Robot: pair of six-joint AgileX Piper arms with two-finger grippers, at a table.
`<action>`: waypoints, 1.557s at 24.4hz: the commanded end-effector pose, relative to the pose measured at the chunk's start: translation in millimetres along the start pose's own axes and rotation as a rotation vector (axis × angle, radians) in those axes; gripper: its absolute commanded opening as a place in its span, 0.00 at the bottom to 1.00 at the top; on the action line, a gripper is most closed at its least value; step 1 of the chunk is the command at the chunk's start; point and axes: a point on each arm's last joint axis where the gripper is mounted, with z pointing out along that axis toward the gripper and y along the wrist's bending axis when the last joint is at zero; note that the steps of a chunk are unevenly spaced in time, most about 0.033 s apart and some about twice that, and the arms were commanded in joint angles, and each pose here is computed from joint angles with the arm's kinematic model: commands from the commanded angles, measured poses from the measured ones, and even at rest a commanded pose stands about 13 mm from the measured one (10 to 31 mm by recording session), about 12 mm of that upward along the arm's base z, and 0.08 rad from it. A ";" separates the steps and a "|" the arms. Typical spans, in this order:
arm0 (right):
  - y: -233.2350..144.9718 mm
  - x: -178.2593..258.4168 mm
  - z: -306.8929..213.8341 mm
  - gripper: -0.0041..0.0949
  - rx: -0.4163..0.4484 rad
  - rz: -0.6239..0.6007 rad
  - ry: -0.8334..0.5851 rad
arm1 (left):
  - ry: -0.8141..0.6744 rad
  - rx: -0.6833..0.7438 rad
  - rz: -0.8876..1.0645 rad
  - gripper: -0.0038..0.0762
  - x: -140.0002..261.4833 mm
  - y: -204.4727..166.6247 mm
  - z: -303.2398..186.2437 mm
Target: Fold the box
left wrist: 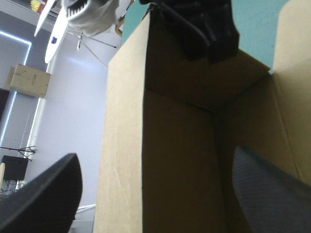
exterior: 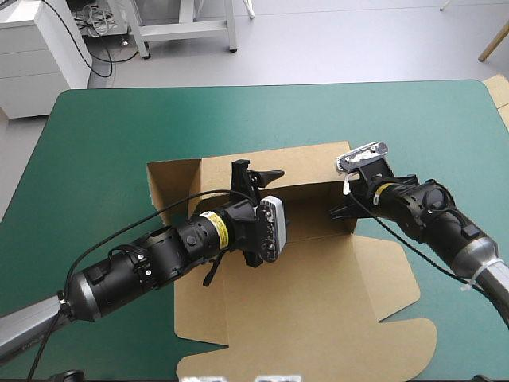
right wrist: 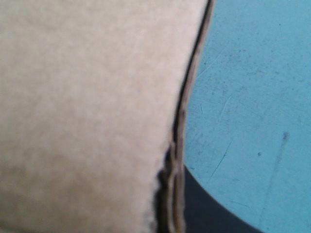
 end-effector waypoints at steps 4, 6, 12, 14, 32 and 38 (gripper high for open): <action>-3.1 -19.4 -11.8 0.02 0.025 -0.027 -0.134 | -0.015 0.002 -0.087 0.80 -32.4 22.1 -21.7; -3.0 -19.8 -11.8 0.02 0.025 -0.025 -0.138 | 0.011 0.024 -0.152 0.80 -38.5 29.8 -28.1; -3.0 -19.8 -11.9 0.02 0.025 -0.024 -0.138 | 0.073 0.067 -0.259 0.24 -51.4 57.7 -51.1; -3.1 -19.5 -11.8 0.02 0.025 -0.024 -0.135 | 0.074 0.061 -0.263 0.04 -53.0 62.4 -54.4; -2.9 -18.5 -11.7 0.02 0.023 -0.020 -0.124 | 0.347 -0.087 -0.814 0.06 51.0 141.1 -96.2; -2.9 -18.5 -11.7 0.02 0.022 -0.018 -0.124 | 0.333 -0.203 -1.048 0.04 84.0 157.4 -130.0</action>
